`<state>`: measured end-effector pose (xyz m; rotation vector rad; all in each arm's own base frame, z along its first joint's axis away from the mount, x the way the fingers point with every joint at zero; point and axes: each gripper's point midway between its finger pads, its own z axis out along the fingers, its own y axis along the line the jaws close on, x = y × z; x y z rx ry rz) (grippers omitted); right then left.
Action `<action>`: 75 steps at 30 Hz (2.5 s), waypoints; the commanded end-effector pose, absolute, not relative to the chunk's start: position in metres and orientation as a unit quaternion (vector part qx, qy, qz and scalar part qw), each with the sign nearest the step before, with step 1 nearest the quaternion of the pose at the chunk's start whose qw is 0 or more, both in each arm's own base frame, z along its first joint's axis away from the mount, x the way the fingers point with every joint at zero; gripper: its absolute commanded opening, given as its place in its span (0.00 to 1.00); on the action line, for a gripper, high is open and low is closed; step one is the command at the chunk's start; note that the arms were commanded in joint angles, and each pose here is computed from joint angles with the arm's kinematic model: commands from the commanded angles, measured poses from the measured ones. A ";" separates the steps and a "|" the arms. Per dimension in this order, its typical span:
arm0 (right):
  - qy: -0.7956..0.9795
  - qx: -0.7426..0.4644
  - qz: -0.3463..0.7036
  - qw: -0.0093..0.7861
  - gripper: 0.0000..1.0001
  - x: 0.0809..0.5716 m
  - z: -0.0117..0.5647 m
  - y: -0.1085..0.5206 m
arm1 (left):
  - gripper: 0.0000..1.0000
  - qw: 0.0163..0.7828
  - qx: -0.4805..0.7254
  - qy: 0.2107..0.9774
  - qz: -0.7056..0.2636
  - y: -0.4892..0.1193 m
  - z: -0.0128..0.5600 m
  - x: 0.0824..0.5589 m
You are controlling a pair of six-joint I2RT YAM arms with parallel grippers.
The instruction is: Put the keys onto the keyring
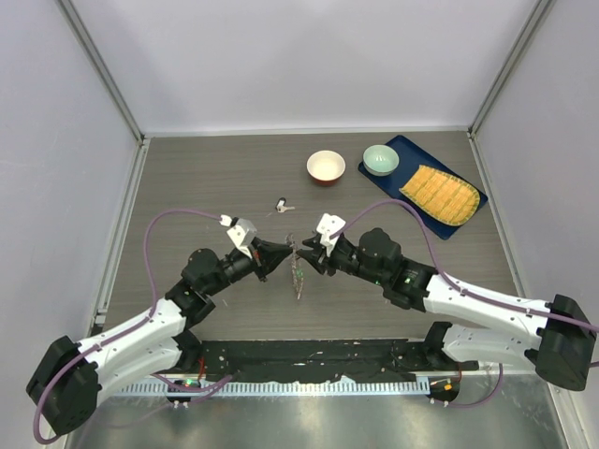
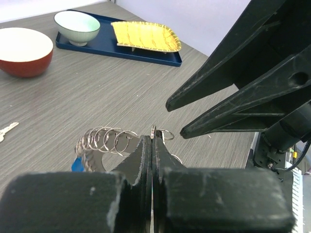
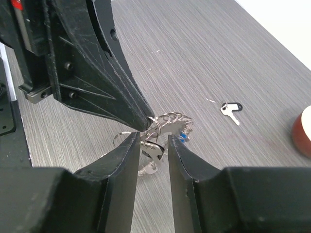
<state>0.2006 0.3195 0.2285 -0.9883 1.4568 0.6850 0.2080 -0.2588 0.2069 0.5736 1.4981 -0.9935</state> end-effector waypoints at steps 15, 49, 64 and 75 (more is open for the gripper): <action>0.617 -0.405 0.295 0.606 0.10 0.211 0.242 0.334 | 0.00 0.638 0.242 0.592 -0.428 -0.257 0.258 0.210; 0.579 -0.497 0.235 0.603 0.01 0.201 0.241 0.315 | 0.29 0.640 0.250 0.609 -0.398 -0.241 0.240 0.202; 0.540 -0.585 0.227 0.560 0.01 0.180 0.233 0.311 | 0.50 0.581 0.427 0.574 -0.388 -0.274 0.211 0.192; 0.509 -0.624 0.250 0.538 0.01 0.159 0.235 0.310 | 0.56 0.516 0.519 0.530 -0.429 -0.287 0.192 0.161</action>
